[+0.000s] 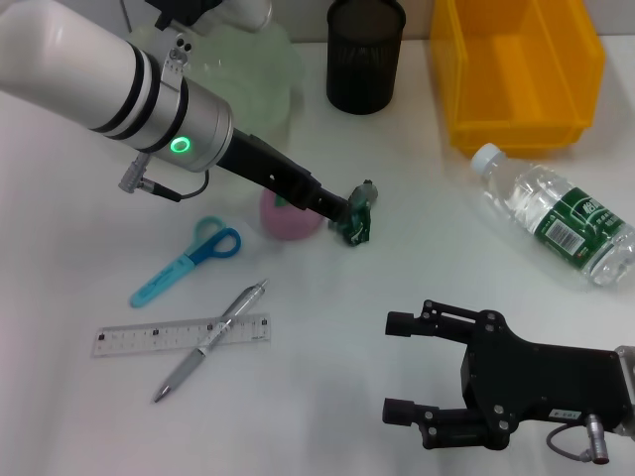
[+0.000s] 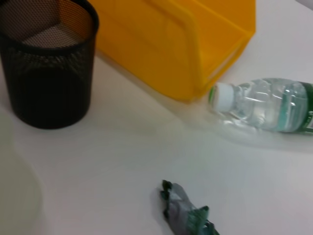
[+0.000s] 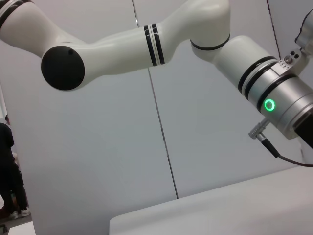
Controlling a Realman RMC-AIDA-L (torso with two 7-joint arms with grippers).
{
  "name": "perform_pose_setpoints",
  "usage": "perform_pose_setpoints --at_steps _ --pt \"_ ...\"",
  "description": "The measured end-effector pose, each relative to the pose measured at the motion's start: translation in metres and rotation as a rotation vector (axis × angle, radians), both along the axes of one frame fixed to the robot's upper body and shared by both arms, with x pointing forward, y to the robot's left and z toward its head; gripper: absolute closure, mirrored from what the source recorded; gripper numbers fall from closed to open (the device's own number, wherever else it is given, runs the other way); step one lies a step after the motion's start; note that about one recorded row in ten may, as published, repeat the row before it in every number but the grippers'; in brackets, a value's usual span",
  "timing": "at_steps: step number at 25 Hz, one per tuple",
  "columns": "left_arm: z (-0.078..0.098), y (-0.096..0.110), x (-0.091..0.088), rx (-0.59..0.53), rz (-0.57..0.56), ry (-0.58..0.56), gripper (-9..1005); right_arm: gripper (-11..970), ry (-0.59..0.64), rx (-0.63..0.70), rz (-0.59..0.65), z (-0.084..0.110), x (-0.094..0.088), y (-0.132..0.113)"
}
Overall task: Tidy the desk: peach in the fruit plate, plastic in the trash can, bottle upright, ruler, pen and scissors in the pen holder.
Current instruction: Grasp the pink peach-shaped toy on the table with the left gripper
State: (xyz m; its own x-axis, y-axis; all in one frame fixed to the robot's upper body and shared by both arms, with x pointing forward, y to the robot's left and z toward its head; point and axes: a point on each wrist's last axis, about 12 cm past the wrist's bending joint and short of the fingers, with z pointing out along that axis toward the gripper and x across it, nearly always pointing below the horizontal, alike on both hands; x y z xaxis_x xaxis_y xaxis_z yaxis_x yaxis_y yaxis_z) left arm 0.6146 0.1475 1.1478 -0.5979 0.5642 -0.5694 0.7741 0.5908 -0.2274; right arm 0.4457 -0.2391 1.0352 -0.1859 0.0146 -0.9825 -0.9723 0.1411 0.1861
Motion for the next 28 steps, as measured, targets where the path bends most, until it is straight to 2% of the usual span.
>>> perform_pose_setpoints --at_steps 9,14,20,28 --pt "-0.002 0.004 0.004 0.001 0.032 -0.064 214 132 0.002 0.004 -0.002 0.000 0.000 0.000" --pt "-0.003 0.007 0.006 0.006 0.046 -0.068 214 132 0.001 0.005 -0.002 0.000 0.000 0.001" --pt "-0.009 0.012 0.008 0.067 0.062 -0.087 214 132 -0.002 0.006 -0.002 0.001 0.002 0.001" --pt "-0.015 0.015 0.008 0.075 0.071 -0.083 213 132 -0.005 0.004 -0.002 0.001 0.003 0.002"
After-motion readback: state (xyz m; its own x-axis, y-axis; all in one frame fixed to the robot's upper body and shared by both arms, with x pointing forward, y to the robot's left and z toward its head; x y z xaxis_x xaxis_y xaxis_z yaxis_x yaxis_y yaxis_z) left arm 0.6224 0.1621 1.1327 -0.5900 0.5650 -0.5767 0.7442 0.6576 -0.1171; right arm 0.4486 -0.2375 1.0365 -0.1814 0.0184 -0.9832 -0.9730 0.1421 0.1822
